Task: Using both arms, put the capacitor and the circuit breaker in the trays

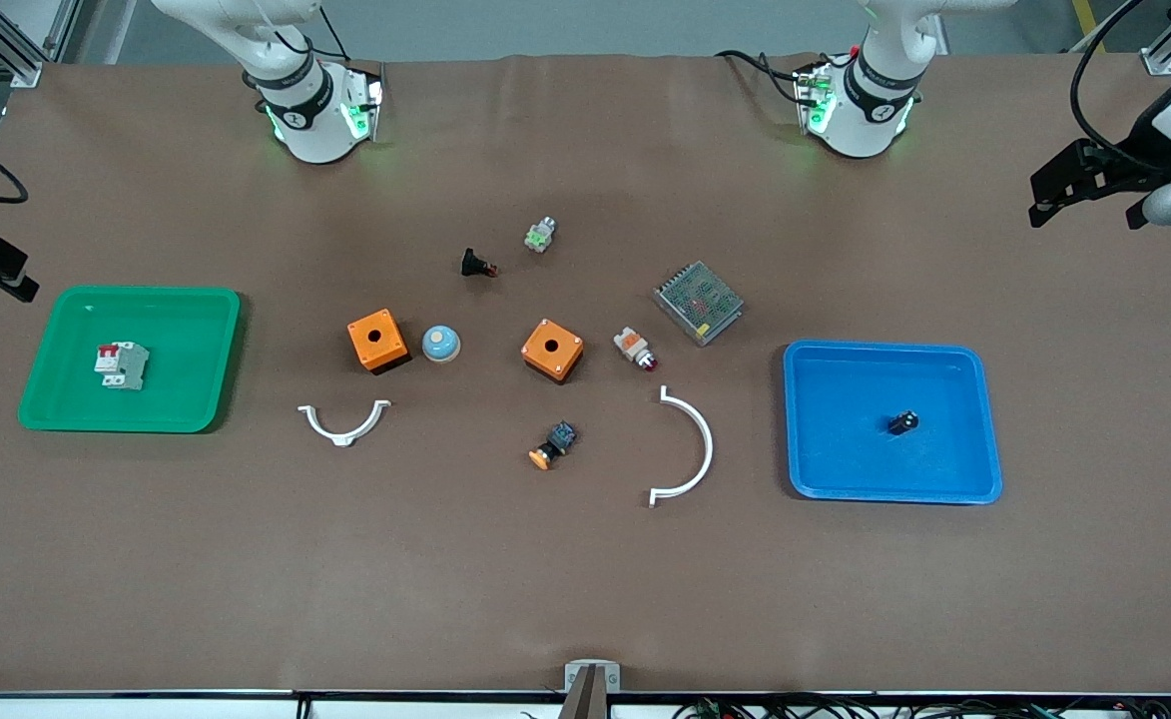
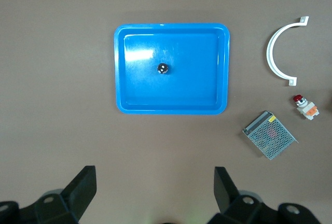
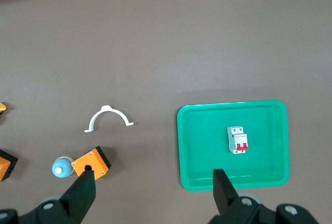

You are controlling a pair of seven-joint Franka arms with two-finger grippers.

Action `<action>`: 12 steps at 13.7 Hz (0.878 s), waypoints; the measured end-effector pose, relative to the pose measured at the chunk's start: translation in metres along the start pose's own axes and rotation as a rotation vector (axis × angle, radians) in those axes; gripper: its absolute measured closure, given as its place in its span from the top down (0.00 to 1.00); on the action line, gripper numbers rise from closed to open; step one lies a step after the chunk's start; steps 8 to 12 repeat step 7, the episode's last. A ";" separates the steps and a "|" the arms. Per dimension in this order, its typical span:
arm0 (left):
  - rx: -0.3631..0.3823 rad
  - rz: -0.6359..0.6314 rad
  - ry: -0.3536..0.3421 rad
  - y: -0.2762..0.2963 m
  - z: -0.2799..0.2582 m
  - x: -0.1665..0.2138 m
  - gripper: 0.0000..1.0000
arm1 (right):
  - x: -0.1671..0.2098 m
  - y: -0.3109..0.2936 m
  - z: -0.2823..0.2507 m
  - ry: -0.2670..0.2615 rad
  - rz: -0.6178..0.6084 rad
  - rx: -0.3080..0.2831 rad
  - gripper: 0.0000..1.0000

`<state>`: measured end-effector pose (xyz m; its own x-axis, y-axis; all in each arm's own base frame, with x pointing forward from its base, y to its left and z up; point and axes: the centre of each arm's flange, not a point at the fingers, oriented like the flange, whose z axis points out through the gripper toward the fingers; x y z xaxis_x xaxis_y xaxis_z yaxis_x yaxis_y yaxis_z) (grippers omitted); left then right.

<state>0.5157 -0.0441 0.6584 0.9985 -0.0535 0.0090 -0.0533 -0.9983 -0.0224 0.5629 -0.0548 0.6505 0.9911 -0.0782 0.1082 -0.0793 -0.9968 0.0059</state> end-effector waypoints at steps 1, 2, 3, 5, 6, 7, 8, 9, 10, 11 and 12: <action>0.000 0.001 0.000 0.000 0.000 0.000 1.00 | 0.000 0.000 0.000 0.000 0.000 0.000 1.00; 0.000 0.004 0.001 0.000 0.000 0.000 1.00 | 0.000 0.000 0.000 0.000 0.000 0.000 1.00; 0.000 0.005 0.002 0.000 -0.001 0.000 1.00 | 0.000 0.000 0.000 0.001 0.001 0.000 1.00; 0.000 0.003 0.005 -0.001 -0.002 0.000 1.00 | 0.000 0.000 -0.001 0.004 0.002 0.000 1.00; 0.000 0.003 0.005 -0.001 -0.002 0.000 1.00 | 0.000 0.000 -0.002 0.006 0.002 0.000 1.00; 0.000 0.003 0.005 -0.001 -0.002 0.000 1.00 | 0.000 0.001 -0.003 0.007 0.003 0.000 1.00; 0.000 0.003 0.005 -0.001 -0.002 0.000 1.00 | 0.000 0.001 -0.003 0.007 0.003 0.000 1.00; 0.000 0.003 0.005 -0.001 -0.002 0.000 1.00 | 0.000 0.001 -0.003 0.007 0.003 0.000 1.00; 0.000 0.003 0.005 -0.001 -0.002 0.000 1.00 | 0.000 0.001 -0.003 0.007 0.003 0.000 1.00; 0.000 0.003 0.005 -0.001 -0.002 0.000 1.00 | 0.000 0.001 -0.003 0.007 0.003 0.000 1.00; 0.000 0.003 0.005 -0.001 -0.002 0.000 1.00 | 0.000 0.001 -0.003 0.007 0.003 0.000 1.00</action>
